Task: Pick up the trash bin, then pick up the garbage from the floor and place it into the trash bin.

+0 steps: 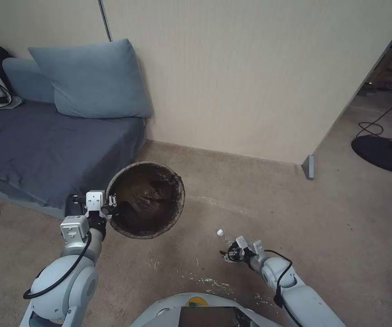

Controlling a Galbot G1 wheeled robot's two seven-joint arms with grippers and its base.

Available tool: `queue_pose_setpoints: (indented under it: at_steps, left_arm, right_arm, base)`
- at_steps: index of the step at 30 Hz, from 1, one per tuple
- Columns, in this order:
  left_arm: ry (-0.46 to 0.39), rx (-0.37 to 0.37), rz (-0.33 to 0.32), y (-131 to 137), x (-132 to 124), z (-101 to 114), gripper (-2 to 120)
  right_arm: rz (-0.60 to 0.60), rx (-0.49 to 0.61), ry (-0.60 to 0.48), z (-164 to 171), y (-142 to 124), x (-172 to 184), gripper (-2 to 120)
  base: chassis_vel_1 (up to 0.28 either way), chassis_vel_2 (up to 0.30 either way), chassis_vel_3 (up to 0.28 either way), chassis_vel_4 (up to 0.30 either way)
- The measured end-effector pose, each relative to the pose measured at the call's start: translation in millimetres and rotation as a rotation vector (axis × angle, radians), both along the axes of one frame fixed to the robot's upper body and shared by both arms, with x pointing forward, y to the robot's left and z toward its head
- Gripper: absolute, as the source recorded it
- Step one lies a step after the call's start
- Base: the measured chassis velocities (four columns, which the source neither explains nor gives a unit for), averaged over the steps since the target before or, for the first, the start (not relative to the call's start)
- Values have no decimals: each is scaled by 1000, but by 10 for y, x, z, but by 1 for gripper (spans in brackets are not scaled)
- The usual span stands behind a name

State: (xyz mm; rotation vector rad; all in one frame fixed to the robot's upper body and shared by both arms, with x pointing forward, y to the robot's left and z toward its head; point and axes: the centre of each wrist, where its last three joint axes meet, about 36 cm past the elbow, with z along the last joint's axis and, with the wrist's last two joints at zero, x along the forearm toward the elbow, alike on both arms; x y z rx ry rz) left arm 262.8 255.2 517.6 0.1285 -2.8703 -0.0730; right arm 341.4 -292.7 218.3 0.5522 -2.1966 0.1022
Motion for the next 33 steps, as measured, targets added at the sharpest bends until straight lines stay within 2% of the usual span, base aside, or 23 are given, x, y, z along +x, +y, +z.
queue_pose_setpoints:
  at_steps: [13,15,19,20,28,33]
  left_arm:
    - [-6,-5,-4,-40,-66,48,3]
    - [-7,-5,-5,-46,-72,53,3]
    - [-10,4,-3,-53,-90,64,3]
    - [-10,4,-3,-53,-90,64,3]
    - [-20,5,-7,-79,-127,110,3]
    - [-10,8,-7,-74,-155,102,3]
  right_arm:
    - [-10,-7,-10,-44,-24,-75,97]
    - [-10,-6,-15,-48,-23,-86,92]
    - [-16,-4,-22,-44,-34,-123,75]
    - [-16,-4,-22,-44,-34,-123,75]
    - [-33,0,-33,-66,-72,-207,42]
    - [-39,7,-48,-90,-42,-254,31]
  base:
    - [0,0,0,0]
    - [0,0,0,0]
    - [0,0,0,0]
    - [0,0,0,0]
    - [0,0,0,0]
    - [0,0,0,0]
